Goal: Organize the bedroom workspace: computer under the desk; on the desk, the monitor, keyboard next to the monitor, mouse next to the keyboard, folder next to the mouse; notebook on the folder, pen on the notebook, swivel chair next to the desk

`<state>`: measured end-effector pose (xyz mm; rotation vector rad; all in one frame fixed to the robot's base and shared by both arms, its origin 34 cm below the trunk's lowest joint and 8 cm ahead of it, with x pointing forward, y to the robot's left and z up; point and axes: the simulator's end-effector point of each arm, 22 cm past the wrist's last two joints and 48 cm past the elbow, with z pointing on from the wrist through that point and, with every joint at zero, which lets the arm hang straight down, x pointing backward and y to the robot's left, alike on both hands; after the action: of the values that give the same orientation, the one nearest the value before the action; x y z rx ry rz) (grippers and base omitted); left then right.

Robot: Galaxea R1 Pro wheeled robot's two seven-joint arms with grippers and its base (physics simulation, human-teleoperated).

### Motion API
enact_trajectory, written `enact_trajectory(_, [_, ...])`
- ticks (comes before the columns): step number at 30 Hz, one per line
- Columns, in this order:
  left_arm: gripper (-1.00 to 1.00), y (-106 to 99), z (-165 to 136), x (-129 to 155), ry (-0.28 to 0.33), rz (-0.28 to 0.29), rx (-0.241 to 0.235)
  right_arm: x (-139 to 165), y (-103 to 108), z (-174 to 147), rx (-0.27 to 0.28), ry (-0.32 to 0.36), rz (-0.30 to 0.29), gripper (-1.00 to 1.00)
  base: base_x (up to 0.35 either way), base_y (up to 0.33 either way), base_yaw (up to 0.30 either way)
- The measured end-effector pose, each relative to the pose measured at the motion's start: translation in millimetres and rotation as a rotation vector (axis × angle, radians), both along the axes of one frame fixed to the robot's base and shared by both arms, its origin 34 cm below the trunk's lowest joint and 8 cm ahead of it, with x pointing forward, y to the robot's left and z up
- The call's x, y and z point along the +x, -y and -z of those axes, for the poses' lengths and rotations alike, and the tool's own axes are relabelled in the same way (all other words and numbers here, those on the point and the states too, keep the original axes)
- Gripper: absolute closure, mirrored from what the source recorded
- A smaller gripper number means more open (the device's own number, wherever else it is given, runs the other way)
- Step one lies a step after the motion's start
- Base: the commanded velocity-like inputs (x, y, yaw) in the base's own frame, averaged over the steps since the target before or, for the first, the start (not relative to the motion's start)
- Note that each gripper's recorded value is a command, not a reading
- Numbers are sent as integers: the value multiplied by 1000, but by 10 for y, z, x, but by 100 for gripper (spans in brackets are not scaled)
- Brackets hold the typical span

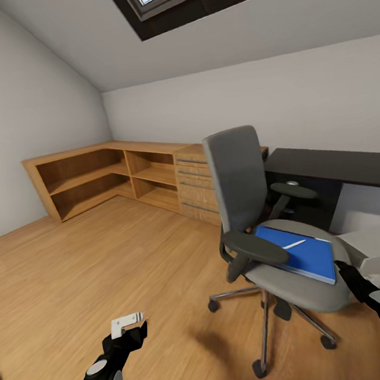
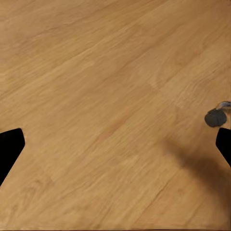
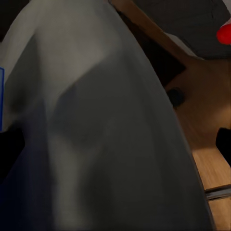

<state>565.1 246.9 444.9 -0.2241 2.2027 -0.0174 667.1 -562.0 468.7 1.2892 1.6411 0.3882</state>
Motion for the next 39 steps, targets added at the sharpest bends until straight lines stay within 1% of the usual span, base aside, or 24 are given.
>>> enact_trajectory(3, [-100,8,25,-10,-5,2,0,3,1,-3,2,2,1,-100,0,0,193])
enact_trajectory(7, [-100,13,37,-14,-8,3,1,45,-85,-5,3,10,-17,-100,0,0,41])
enact_trajectory(13, [-100,50,40,-14,-8,11,0,42,-85,-1,7,12,-15,-100,0,0,5])
enact_trajectory(16, [-100,112,43,-14,-9,27,0,43,-86,-2,6,11,-16,-100,0,-32,1])
enact_trajectory(18, [-100,163,50,-17,-9,40,2,44,-97,4,-2,6,-24,-100,0,-223,0])
enact_trajectory(22, [-100,170,107,-42,-24,42,1,36,-85,12,-9,0,-25,-100,0,-56,0])
enact_trajectory(33, [-100,175,-129,16,-26,41,1,98,-71,-240,-12,0,-24,-100,0,-1,0])
enact_trajectory(39, [-100,172,-127,16,-27,42,2,96,-71,-239,-13,0,-23,-100,0,0,0])
